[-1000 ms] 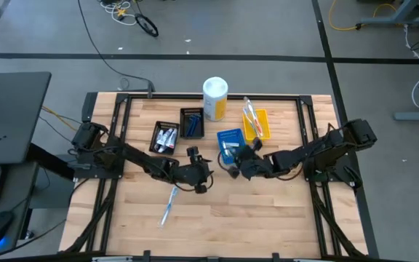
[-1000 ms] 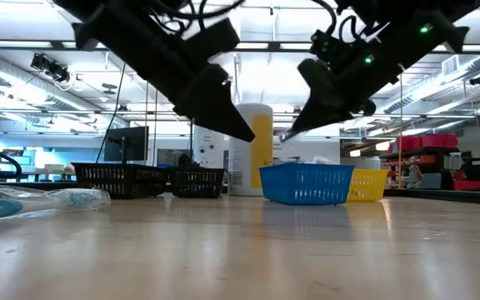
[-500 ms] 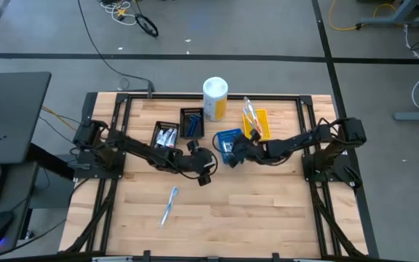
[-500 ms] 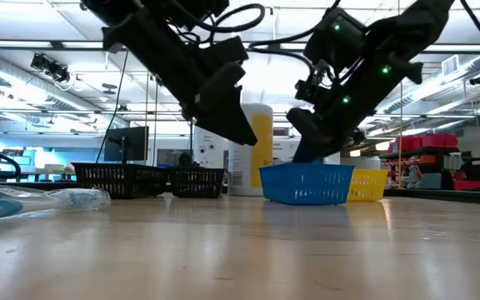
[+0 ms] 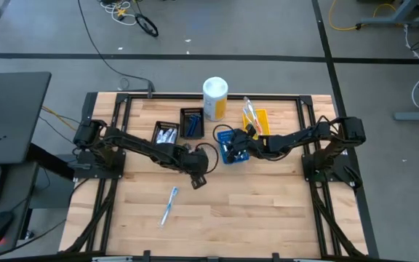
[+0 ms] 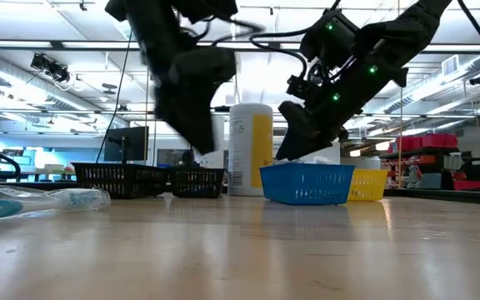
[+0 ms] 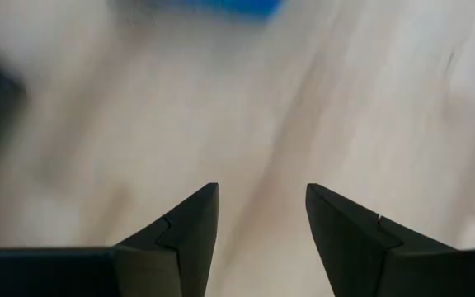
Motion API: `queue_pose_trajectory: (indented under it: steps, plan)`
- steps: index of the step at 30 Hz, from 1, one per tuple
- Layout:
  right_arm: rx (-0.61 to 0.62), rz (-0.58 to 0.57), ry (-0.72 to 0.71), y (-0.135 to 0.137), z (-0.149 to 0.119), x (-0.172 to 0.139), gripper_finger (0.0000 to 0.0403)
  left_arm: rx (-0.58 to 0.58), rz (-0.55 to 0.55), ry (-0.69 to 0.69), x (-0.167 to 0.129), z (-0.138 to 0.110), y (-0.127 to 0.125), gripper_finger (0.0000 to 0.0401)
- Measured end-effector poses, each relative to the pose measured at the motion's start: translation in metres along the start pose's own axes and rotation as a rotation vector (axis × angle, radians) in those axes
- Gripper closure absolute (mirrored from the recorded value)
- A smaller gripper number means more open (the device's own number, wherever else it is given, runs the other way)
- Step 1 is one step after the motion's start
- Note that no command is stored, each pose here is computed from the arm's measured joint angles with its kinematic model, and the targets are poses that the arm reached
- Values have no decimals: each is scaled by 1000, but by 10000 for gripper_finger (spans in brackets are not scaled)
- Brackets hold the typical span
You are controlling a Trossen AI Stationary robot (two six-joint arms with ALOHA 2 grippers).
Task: Pick & Place Travel size toiletries
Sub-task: Put the blue toothbrush into the yellow bin
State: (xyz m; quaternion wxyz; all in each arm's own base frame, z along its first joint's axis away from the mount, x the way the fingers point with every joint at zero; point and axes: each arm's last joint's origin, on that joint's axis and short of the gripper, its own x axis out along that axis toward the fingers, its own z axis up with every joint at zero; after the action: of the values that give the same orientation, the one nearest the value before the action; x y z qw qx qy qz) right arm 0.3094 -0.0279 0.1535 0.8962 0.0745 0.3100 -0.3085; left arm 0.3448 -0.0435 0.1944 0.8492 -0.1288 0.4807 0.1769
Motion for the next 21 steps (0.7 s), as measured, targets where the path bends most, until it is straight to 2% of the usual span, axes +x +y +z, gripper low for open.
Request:
queue_pose_trajectory:
  steps: [5,9,12,15,21]
  plan:
    - [-1,30,4,1,0,0,224,-319,-33,326,-7,-20,2,209]
    - [-4,31,-1,1,1,0,224,-408,-13,480,-14,-39,-9,209]
    - [-43,31,-1,1,1,0,224,-419,-28,515,-18,-49,-23,209]
    - [-82,32,-8,1,2,0,224,-439,-29,489,-22,-56,-35,209]
    - [-64,65,-116,5,13,-1,224,-499,21,507,-23,-70,-41,209]
